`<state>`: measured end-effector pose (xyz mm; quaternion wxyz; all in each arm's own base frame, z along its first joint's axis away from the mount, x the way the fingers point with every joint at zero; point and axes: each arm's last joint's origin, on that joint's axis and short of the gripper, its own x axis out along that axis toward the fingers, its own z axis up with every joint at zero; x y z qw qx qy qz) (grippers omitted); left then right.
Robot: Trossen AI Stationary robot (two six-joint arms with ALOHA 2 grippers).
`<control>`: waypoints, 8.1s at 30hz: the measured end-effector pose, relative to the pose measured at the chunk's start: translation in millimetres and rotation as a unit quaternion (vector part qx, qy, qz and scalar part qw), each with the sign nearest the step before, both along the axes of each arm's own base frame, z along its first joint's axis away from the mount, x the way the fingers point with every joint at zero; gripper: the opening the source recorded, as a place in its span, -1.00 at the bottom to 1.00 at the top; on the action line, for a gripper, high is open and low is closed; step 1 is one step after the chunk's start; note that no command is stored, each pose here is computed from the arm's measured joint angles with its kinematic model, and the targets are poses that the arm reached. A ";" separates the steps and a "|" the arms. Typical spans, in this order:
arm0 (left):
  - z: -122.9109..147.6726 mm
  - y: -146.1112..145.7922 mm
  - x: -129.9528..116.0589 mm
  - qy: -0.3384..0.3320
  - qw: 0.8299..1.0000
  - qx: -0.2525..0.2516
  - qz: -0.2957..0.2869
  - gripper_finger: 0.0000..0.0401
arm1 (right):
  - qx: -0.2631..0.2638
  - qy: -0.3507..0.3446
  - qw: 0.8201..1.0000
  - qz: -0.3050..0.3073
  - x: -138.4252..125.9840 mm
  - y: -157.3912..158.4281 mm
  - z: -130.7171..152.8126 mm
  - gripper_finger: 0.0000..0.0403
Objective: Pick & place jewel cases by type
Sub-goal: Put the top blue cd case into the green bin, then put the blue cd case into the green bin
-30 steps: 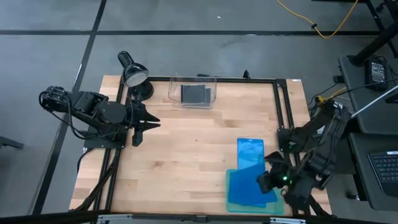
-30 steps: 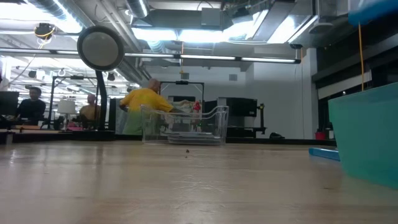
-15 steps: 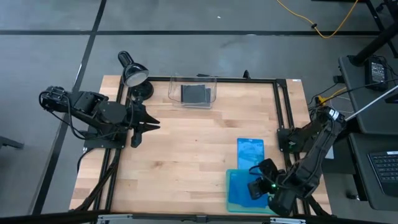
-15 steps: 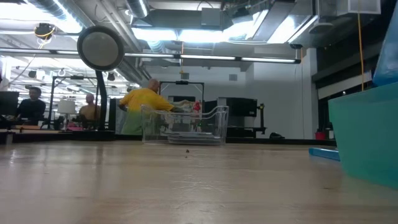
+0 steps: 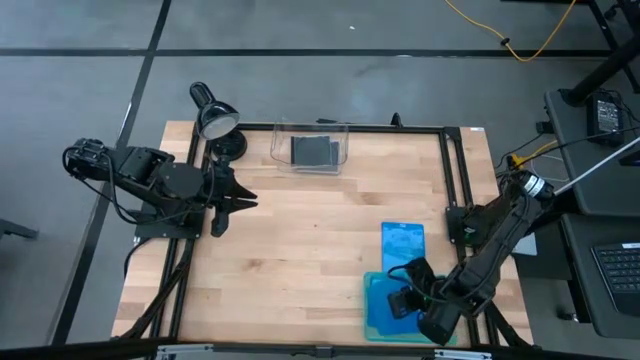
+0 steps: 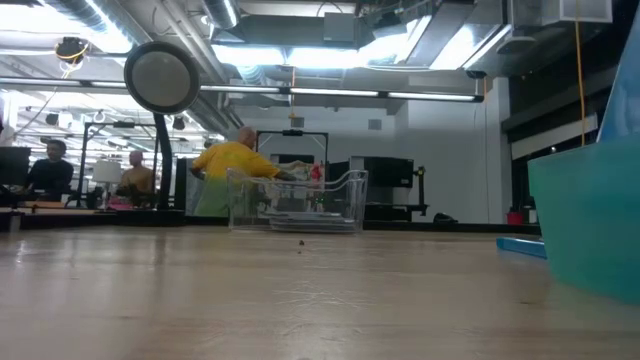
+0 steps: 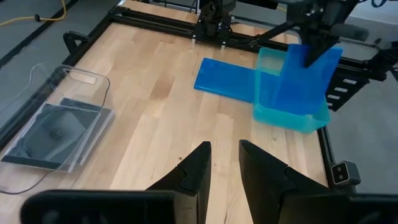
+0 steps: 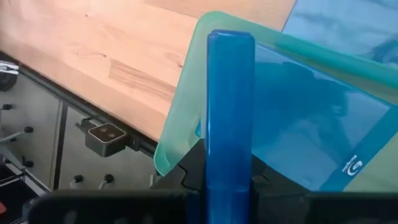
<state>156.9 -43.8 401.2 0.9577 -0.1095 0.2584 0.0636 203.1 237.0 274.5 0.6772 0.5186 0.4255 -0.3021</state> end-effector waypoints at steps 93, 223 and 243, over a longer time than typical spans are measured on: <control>-8.8 -8.7 42.1 -0.027 0.994 0.022 0.100 -0.65 | -0.132 0.237 0.898 0.345 11.7 -138.7 -87.6 -0.91; -225.9 8.7 91.6 0.020 0.918 -0.277 0.282 -0.14 | -0.107 0.020 0.896 0.430 81.6 -273.3 -145.9 -0.97; -288.3 28.9 135.2 0.019 0.894 -0.352 0.277 0.08 | -0.132 -0.045 0.887 0.441 98.4 -273.5 -154.2 -0.97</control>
